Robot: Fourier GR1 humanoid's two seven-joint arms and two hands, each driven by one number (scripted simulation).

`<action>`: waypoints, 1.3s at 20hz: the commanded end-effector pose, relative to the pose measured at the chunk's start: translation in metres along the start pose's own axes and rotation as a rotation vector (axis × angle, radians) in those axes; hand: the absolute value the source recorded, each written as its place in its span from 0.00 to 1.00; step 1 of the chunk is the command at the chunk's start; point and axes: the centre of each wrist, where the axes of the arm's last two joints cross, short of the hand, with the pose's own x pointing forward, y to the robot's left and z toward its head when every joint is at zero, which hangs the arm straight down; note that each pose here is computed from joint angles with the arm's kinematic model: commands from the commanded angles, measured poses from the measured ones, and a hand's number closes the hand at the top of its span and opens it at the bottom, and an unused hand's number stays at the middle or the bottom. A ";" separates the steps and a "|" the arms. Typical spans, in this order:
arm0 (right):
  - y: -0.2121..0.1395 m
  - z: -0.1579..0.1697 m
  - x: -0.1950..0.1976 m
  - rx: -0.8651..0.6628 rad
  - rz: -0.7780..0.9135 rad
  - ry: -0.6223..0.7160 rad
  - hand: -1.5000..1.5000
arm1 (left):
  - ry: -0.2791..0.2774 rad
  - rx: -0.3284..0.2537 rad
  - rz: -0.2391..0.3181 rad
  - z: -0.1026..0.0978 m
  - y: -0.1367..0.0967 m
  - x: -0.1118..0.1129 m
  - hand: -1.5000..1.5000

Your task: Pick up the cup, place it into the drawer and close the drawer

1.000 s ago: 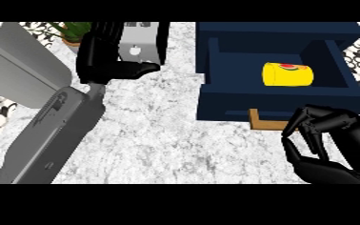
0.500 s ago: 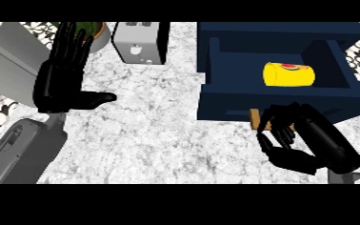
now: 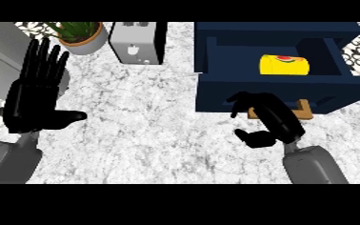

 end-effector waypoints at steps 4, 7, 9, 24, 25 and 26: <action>0.021 -0.039 -0.028 0.090 0.095 0.048 0.00 | 0.001 -0.011 0.008 0.023 0.030 0.008 0.00; 0.018 -0.057 -0.035 0.096 0.069 0.067 0.00 | -0.002 -0.021 0.011 0.026 0.044 0.021 0.00; 0.034 -0.067 -0.042 0.089 0.051 0.069 0.00 | -0.005 0.027 0.012 0.039 0.030 -0.004 0.00; -0.040 -0.097 -0.096 0.089 -0.031 0.099 0.00 | 0.006 -0.036 0.036 0.027 0.038 -0.007 0.00; -0.029 -0.091 -0.100 0.101 -0.025 0.126 0.00 | 0.007 -0.041 0.036 0.036 0.046 -0.009 0.00; -0.049 -0.082 -0.111 0.094 -0.025 0.131 0.00 | -0.018 -0.040 0.042 0.034 0.054 0.000 0.00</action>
